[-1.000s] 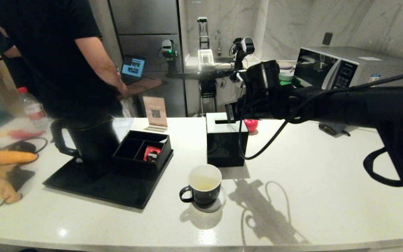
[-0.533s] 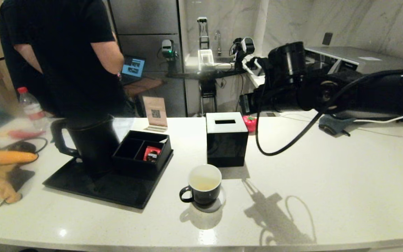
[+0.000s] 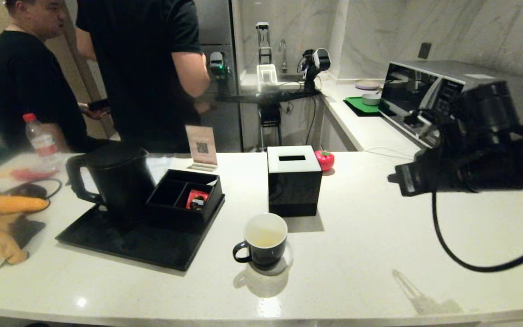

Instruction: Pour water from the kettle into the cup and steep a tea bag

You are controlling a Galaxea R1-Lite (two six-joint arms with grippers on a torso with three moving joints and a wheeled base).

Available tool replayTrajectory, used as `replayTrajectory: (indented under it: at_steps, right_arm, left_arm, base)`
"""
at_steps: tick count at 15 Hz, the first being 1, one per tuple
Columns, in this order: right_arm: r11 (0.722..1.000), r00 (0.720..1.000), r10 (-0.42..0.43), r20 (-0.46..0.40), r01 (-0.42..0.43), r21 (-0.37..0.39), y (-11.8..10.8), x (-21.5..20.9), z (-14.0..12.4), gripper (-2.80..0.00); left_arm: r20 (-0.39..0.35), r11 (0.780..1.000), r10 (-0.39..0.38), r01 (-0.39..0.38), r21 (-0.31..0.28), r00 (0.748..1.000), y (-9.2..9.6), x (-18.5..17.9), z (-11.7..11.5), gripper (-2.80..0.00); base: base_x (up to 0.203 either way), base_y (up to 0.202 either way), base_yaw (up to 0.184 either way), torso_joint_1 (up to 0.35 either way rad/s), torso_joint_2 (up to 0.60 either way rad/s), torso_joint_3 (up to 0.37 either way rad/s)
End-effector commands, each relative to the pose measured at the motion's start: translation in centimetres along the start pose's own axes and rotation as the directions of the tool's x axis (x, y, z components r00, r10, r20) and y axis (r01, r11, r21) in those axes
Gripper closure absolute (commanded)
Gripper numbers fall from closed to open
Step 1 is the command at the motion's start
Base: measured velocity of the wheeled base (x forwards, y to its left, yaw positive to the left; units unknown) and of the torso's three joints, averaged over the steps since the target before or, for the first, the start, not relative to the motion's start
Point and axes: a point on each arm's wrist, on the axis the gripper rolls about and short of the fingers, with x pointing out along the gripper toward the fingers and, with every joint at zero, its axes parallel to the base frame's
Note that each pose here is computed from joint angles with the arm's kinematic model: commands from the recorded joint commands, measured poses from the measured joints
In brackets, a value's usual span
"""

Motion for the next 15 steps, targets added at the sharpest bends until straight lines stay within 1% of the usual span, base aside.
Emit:
replayTrajectory:
  at_steps: [1,3,4,5,7,9,11,13,15]
  right_arm:
    - [0.995,0.996,-0.083,0.045,0.081,0.059,-2.3,-5.0,-3.9,0.00]
    - [0.982,0.985,-0.158,0.076,0.149,0.112,-3.7,-7.1,-7.4,0.00]
    - [0.976,0.978,-0.184,0.102,0.170,0.136,-3.9,-8.1,-9.0,0.00]
    - [0.971,0.970,-0.197,0.139,0.174,0.163,-3.7,-9.3,-10.5,0.00]
    - [0.969,0.957,-0.195,0.217,0.152,0.197,-2.9,-11.9,-13.7,0.00]
    - [0.971,0.940,-0.184,0.289,0.127,0.205,-1.9,-14.1,-17.4,0.00]
    - [0.973,0.914,-0.180,0.365,0.110,0.203,-1.1,-15.6,-20.7,0.00]
    - [0.974,0.883,-0.185,0.431,0.107,0.199,-0.5,-16.3,-23.7,0.00]
    - [0.973,0.858,-0.200,0.472,0.116,0.201,0.0,-16.6,-26.2,0.00]
  left_arm:
    - [-0.001,1.000,0.002,-0.002,-0.001,1.000,0.0,0.0,0.0,0.00]
    - [0.000,1.000,0.000,0.000,-0.001,1.000,0.0,0.0,0.0,0.00]
    - [0.000,1.000,0.002,-0.002,-0.001,1.000,0.0,0.0,0.0,0.00]
    - [0.000,1.000,0.002,-0.002,-0.001,1.000,0.0,0.0,0.0,0.00]
    - [0.000,1.000,0.002,-0.002,-0.001,1.000,0.0,0.0,0.0,0.00]
    - [0.000,1.000,0.002,-0.002,-0.001,1.000,0.0,0.0,0.0,0.00]
    - [0.000,1.000,0.002,-0.002,-0.001,1.000,0.0,0.0,0.0,0.00]
    - [0.000,1.000,0.002,-0.002,-0.001,1.000,0.0,0.0,0.0,0.00]
    - [0.000,1.000,0.001,-0.001,-0.001,1.000,0.0,0.0,0.0,0.00]
  base:
    - [0.000,0.000,0.000,0.000,0.00,0.000]
    - [0.000,0.000,0.000,0.000,0.00,0.000]
    - [0.000,0.000,0.000,0.000,0.00,0.000]
    - [0.000,0.000,0.000,0.000,0.00,0.000]
    - [0.000,0.000,0.000,0.000,0.00,0.000]
    - [0.000,0.000,0.000,0.000,0.00,0.000]
    - [0.000,0.000,0.000,0.000,0.00,0.000]
    - [0.000,0.000,0.000,0.000,0.00,0.000]
    - [0.000,0.000,0.000,0.000,0.00,0.000]
